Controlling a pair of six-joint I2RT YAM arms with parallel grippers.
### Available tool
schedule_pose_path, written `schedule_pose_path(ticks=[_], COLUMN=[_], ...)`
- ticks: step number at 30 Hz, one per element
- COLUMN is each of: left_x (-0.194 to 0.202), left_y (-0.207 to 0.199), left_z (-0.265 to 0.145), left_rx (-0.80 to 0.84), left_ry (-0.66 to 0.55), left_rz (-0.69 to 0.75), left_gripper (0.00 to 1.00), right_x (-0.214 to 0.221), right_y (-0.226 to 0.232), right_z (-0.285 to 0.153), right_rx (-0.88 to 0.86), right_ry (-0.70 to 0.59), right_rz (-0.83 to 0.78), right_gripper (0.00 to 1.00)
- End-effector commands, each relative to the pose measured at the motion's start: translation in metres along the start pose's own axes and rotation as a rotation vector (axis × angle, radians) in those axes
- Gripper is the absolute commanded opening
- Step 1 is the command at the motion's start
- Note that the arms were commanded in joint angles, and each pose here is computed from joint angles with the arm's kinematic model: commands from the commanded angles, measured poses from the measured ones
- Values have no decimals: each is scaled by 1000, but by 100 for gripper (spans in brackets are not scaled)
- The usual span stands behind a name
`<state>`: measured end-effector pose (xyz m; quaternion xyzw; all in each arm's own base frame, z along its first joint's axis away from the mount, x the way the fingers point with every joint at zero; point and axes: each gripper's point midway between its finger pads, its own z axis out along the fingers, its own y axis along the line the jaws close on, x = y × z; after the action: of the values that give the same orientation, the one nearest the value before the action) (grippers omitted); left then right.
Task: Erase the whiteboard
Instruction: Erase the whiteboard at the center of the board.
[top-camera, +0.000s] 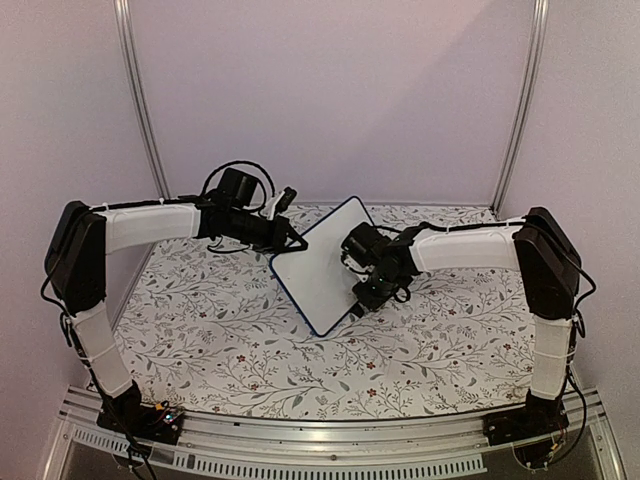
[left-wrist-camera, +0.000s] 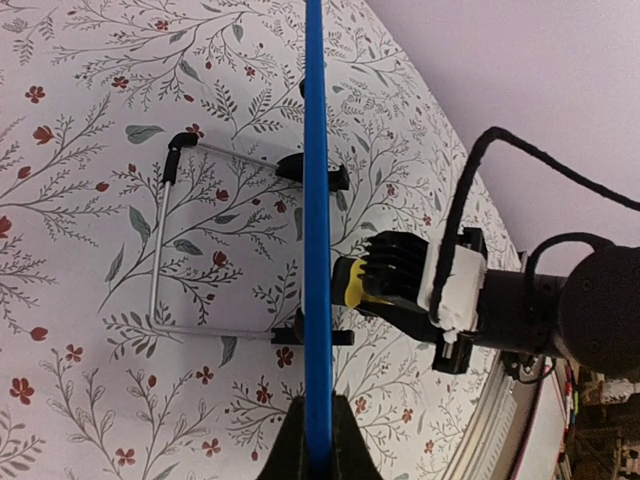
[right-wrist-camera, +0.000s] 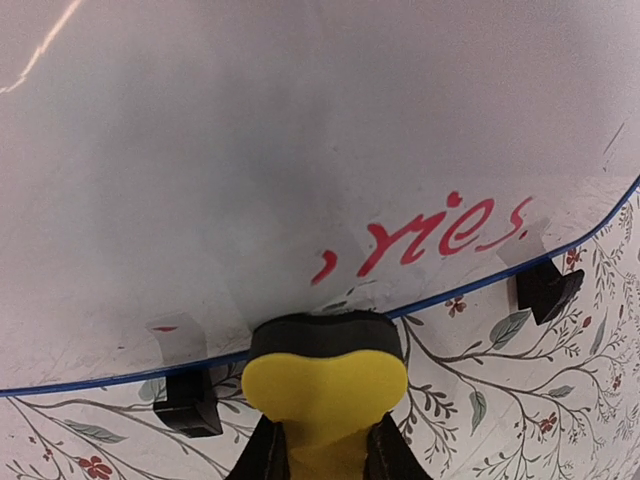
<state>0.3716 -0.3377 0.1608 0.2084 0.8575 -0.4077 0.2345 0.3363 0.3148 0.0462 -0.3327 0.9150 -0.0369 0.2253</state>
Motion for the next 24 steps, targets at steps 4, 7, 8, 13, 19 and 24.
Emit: schedule_pose_path(ticks=[4, 7, 8, 13, 19, 24], left_x=[21, 21, 20, 19, 19, 19], left_y=[3, 6, 6, 0, -4, -2], left_z=[13, 13, 13, 10, 11, 10], left_rx=[-6, -19, -17, 7, 17, 9], left_ry=[73, 76, 74, 64, 66, 67], left_rz=[16, 16, 15, 14, 19, 17], left_gripper=[0, 0, 0, 0, 0, 0], right_x=[-25, -31, -32, -32, -24, -10], right_y=[32, 35, 36, 39, 13, -8], right_z=[-24, -33, -34, -25, -12, 4], right_rx=[-83, -101, -104, -87, 84, 147], right_ry=[-141, -159, -160, -151, -121, -56], right_rz=[-70, -76, -77, -85, -89, -32], right_gripper=[20, 20, 20, 20, 20, 20])
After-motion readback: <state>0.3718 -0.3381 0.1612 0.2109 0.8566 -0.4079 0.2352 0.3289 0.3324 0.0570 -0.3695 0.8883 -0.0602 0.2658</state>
